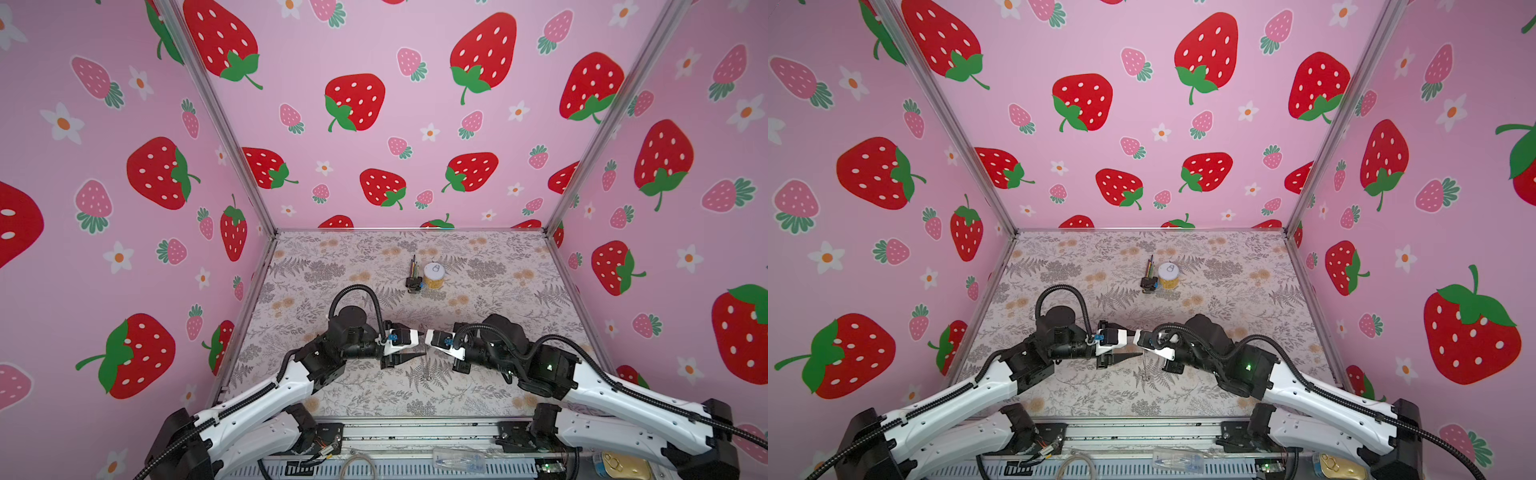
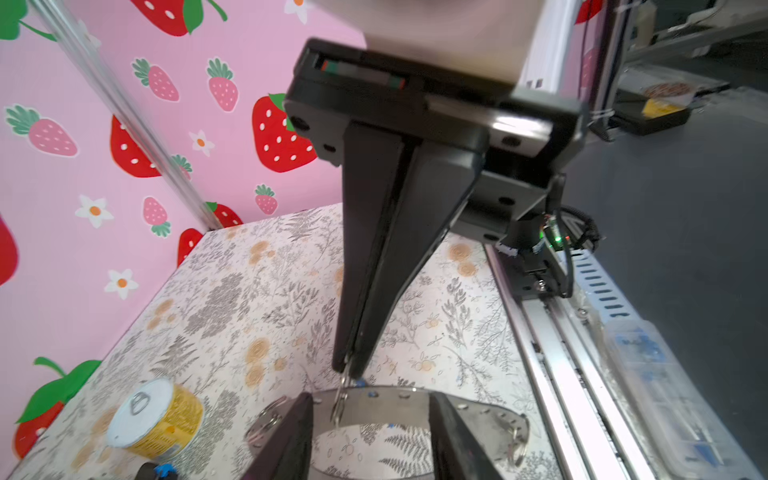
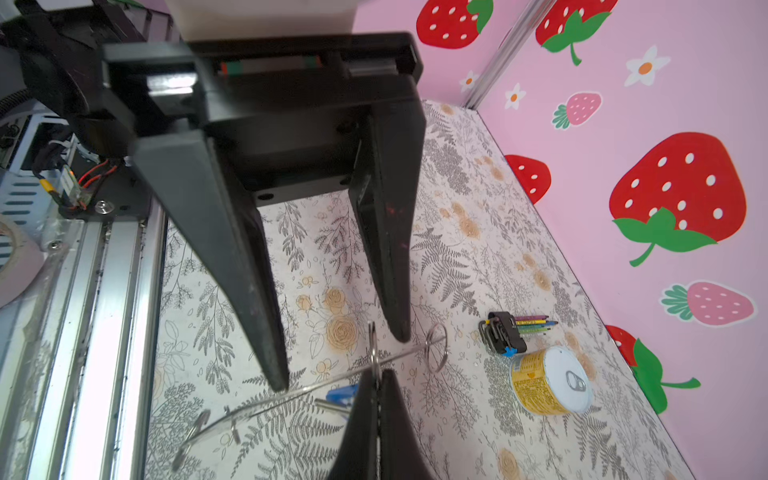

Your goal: Put the keys on the keyring

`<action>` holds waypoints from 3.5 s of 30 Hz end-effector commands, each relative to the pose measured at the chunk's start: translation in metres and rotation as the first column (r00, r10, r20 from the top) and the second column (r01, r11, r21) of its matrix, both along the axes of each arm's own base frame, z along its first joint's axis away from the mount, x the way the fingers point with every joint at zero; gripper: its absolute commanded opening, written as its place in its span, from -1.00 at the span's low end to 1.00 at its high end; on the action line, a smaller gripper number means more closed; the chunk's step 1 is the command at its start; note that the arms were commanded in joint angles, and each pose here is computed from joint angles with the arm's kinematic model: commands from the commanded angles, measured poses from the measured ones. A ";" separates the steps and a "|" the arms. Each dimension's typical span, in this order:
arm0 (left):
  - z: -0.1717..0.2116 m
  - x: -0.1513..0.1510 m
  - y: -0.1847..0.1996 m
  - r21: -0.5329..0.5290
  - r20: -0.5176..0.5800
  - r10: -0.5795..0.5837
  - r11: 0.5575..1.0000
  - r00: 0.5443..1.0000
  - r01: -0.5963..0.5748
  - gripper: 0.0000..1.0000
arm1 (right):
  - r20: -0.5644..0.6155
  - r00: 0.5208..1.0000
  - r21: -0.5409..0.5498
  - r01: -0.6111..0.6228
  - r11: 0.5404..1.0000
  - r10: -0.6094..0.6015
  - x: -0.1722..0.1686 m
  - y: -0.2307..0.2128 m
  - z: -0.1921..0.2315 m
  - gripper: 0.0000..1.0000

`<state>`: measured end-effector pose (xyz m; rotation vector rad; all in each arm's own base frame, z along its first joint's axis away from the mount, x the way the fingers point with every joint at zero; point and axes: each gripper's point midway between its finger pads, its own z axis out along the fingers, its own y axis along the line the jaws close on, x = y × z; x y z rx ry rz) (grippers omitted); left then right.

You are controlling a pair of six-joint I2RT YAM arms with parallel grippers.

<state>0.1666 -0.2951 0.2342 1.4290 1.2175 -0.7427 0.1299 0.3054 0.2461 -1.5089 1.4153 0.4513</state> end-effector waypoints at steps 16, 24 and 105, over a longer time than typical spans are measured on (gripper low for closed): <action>0.002 0.012 0.001 0.064 0.091 0.074 0.995 0.993 -0.080 -0.39 | -0.107 0.993 -0.143 -0.058 0.988 0.043 -0.007 0.004 -0.018 -1.00; 0.001 0.008 -0.003 0.059 0.066 0.044 0.997 0.997 -0.048 -0.43 | -0.100 0.993 -0.106 -0.073 0.992 0.062 -0.008 0.010 -0.011 -1.00; 0.040 0.020 0.001 -0.174 -0.021 0.096 0.980 0.995 -0.099 -1.00 | -0.234 0.966 0.292 0.182 0.939 -0.115 0.023 0.004 -0.010 -0.23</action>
